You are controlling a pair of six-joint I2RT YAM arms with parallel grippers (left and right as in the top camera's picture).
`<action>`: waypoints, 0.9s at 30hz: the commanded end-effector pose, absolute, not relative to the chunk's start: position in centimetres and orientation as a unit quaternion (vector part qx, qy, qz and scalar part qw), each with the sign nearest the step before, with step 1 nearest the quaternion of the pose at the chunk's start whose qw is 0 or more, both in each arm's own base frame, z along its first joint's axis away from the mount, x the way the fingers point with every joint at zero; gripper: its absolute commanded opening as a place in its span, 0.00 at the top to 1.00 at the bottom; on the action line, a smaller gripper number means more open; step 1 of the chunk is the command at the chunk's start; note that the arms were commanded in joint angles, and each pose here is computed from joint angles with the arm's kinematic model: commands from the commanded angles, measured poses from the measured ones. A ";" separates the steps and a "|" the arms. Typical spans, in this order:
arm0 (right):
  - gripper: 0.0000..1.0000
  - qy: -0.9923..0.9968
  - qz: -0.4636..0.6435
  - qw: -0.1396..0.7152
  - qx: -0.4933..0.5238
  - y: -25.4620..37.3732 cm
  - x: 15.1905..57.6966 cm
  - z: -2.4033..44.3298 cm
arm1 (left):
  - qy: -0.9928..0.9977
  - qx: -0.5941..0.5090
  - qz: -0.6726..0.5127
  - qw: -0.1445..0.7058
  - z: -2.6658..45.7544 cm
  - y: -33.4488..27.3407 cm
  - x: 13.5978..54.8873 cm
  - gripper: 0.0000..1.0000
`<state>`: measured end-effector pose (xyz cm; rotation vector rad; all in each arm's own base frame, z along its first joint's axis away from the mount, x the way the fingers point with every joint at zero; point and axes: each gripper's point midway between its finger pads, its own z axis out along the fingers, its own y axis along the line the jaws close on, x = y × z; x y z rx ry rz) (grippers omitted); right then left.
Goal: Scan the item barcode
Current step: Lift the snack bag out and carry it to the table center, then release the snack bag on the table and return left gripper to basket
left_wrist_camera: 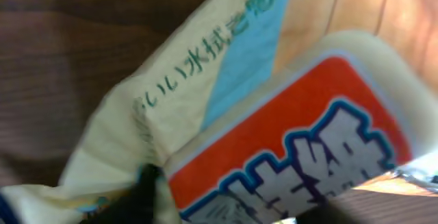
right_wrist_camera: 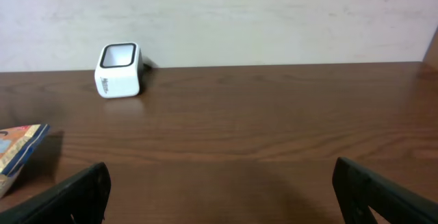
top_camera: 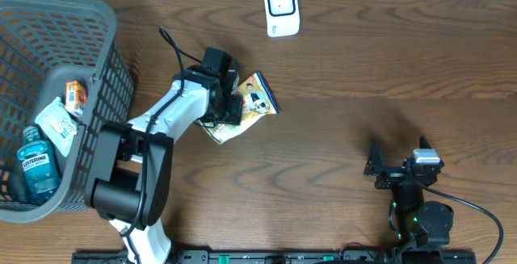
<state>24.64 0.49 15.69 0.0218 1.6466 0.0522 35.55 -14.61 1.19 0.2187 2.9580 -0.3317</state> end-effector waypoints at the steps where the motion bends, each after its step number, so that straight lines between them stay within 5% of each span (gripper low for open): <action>1: 0.01 0.733 0.014 0.680 0.011 0.2 24.6 15.7 | 0.990 0.074 -0.098 0.064 0.0 -14.1 35.0 0.01; 11: 0.01 0.733 0.014 0.680 0.011 0.2 24.6 15.7 | 0.986 0.072 -0.058 0.135 6.8 -12.4 35.8 0.00; 27: 0.01 0.733 0.014 0.680 0.011 0.2 24.6 15.6 | 0.884 0.040 -0.098 0.456 29.9 -8.1 34.8 0.02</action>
